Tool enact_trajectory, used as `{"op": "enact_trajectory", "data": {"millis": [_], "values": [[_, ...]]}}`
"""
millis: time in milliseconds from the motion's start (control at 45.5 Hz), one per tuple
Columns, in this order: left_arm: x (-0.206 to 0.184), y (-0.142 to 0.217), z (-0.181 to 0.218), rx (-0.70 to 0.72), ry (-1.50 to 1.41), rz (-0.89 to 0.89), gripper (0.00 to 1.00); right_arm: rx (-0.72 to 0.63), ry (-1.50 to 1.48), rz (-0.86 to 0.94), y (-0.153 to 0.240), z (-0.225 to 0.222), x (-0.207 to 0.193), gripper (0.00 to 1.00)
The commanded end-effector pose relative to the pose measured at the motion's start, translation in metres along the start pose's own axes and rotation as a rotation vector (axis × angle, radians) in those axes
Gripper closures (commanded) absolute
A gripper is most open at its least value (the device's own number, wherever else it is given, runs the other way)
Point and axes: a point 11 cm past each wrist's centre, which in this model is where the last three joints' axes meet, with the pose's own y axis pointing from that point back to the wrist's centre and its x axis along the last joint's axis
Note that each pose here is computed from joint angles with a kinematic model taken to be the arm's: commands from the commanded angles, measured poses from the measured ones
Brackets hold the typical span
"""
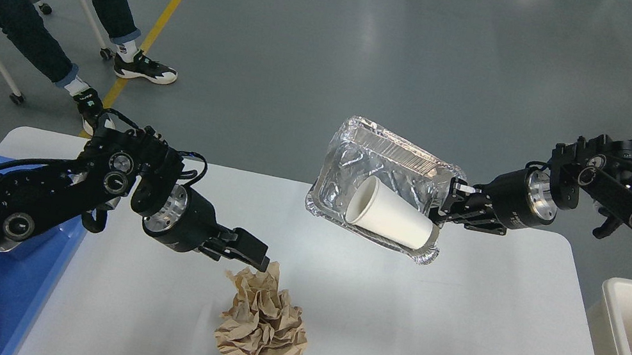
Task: Tidy desktop
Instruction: 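Reach the left gripper down to the crumpled brown paper bag, then grasp the crumpled brown paper bag with the left gripper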
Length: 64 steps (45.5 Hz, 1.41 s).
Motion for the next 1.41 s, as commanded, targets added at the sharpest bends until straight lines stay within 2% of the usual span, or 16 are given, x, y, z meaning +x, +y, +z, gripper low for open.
{"op": "enact_trajectory", "data": {"millis": [0, 220, 571, 659, 747, 790, 834, 856, 988, 1032, 1383], "values": [[-0.008, -0.010, -0.006, 0.053, 0.025, -0.008, 0.02, -0.001, -0.002, 0.000, 0.000, 0.001, 0.000, 1.00], [-0.013, -0.020, -0.012, 0.088, 0.058, -0.011, 0.02, -0.002, -0.005, -0.002, -0.002, 0.003, -0.002, 1.00], [-0.018, -0.066, 0.025, 0.038, 0.092, -0.051, 0.02, 0.001, -0.002, 0.006, -0.002, 0.002, -0.001, 1.00], [-0.021, -0.070, 0.027, 0.048, 0.078, -0.056, 0.14, 0.000, -0.004, 0.008, -0.001, 0.003, 0.000, 1.00], [-0.025, -0.072, 0.026, 0.083, 0.047, -0.079, 0.46, -0.002, -0.006, 0.011, 0.000, 0.004, 0.000, 1.00], [-0.027, -0.072, 0.023, 0.115, 0.041, -0.088, 0.58, -0.002, -0.006, 0.011, 0.000, 0.004, 0.000, 1.00], [-0.026, -0.073, 0.019, 0.136, 0.062, -0.065, 0.79, -0.002, -0.006, 0.011, 0.000, 0.004, 0.000, 1.00], [-0.024, -0.074, 0.017, 0.146, 0.073, -0.049, 0.82, -0.001, -0.006, 0.012, 0.000, 0.004, 0.000, 1.00], [-0.026, -0.073, 0.008, 0.156, 0.079, -0.055, 0.93, -0.001, -0.005, 0.009, -0.001, 0.003, -0.001, 1.00], [-0.027, -0.073, 0.007, 0.158, 0.078, -0.059, 1.00, 0.001, -0.005, 0.009, -0.001, 0.003, 0.000, 1.00], [-0.008, -0.063, 0.014, 0.165, 0.050, -0.013, 1.00, -0.001, -0.006, 0.013, 0.000, 0.004, 0.000, 1.00]]}}
